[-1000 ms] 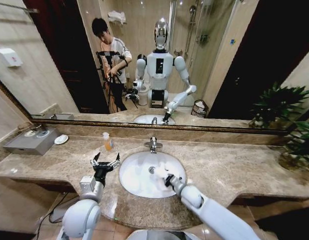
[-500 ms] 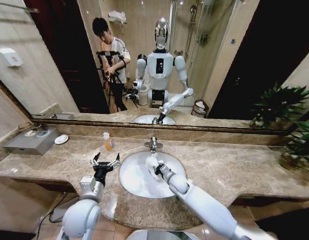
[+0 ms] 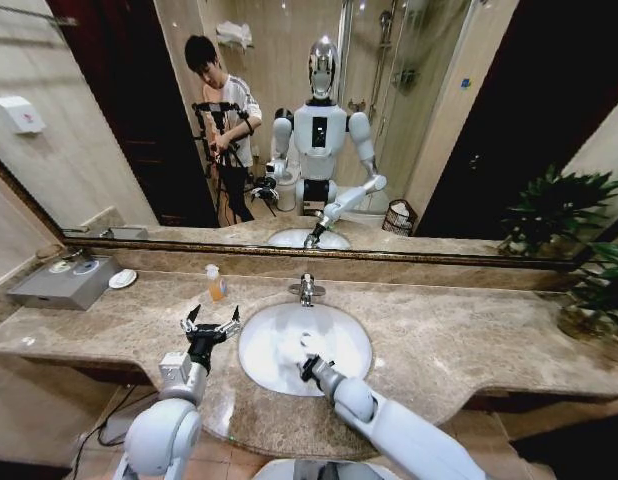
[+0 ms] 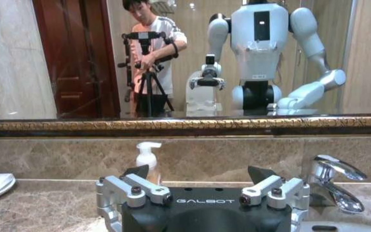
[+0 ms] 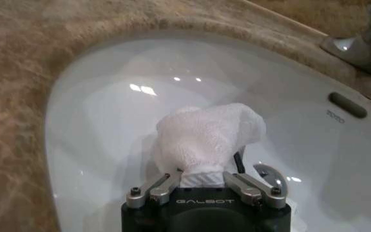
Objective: Pick up the towel from the sink counter and wipe the mirror surface.
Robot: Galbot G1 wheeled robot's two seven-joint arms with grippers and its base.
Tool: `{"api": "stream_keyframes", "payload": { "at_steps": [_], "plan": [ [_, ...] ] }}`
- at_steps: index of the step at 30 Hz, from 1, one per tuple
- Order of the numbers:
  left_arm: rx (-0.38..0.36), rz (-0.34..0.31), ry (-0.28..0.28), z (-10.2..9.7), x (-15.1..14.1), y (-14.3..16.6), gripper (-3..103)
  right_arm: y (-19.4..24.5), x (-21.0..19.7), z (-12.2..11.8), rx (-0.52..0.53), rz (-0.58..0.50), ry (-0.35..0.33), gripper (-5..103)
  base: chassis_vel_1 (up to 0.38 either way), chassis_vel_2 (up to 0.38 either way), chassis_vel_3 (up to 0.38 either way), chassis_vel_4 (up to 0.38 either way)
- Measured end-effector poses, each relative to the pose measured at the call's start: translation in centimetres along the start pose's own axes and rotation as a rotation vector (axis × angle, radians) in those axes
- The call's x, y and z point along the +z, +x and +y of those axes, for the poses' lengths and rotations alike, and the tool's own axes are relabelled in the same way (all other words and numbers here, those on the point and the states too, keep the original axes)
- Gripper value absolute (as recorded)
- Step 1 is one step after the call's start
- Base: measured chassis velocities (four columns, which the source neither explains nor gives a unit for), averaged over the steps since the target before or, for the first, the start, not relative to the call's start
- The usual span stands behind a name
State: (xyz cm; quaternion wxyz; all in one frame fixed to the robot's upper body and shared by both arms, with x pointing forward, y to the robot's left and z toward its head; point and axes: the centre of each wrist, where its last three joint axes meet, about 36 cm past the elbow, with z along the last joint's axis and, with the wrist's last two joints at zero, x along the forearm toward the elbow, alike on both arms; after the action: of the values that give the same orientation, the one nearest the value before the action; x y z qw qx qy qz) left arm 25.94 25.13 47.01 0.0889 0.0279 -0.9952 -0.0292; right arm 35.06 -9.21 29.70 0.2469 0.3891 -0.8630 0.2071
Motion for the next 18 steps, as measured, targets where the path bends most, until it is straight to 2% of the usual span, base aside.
{"api": "stream_keyframes", "payload": {
  "at_steps": [3, 6, 12, 15, 18],
  "plan": [
    [0.000, 0.000, 0.000, 0.0, 0.0, 0.0, 100, -1.4, -0.8, -0.8, 0.027, -0.009, -0.013, 12, 0.000, 0.000, 0.000, 0.000],
    [0.000, 0.000, 0.000, 0.0, 0.0, 0.0, 100, -3.4, -2.7, -3.1, 0.085, -0.009, -0.069, 12, 0.000, 0.000, 0.000, 0.000],
    [0.000, 0.000, 0.000, 0.0, 0.0, 0.0, 100, -5.2, -4.2, -5.6, 0.150, -0.037, -0.085, 12, 0.000, 0.000, 0.000, 0.000],
    [0.000, 0.000, 0.000, 0.0, 0.0, 0.0, 100, -5.5, -4.1, -5.6, 0.154, -0.046, -0.087, 12, 0.000, 0.000, 0.000, 0.000],
    [0.000, 0.000, 0.000, 0.0, 0.0, 0.0, 100, -4.6, -3.0, -3.0, 0.086, -0.035, -0.086, 12, 0.000, 0.000, 0.000, 0.000]
  ]
}}
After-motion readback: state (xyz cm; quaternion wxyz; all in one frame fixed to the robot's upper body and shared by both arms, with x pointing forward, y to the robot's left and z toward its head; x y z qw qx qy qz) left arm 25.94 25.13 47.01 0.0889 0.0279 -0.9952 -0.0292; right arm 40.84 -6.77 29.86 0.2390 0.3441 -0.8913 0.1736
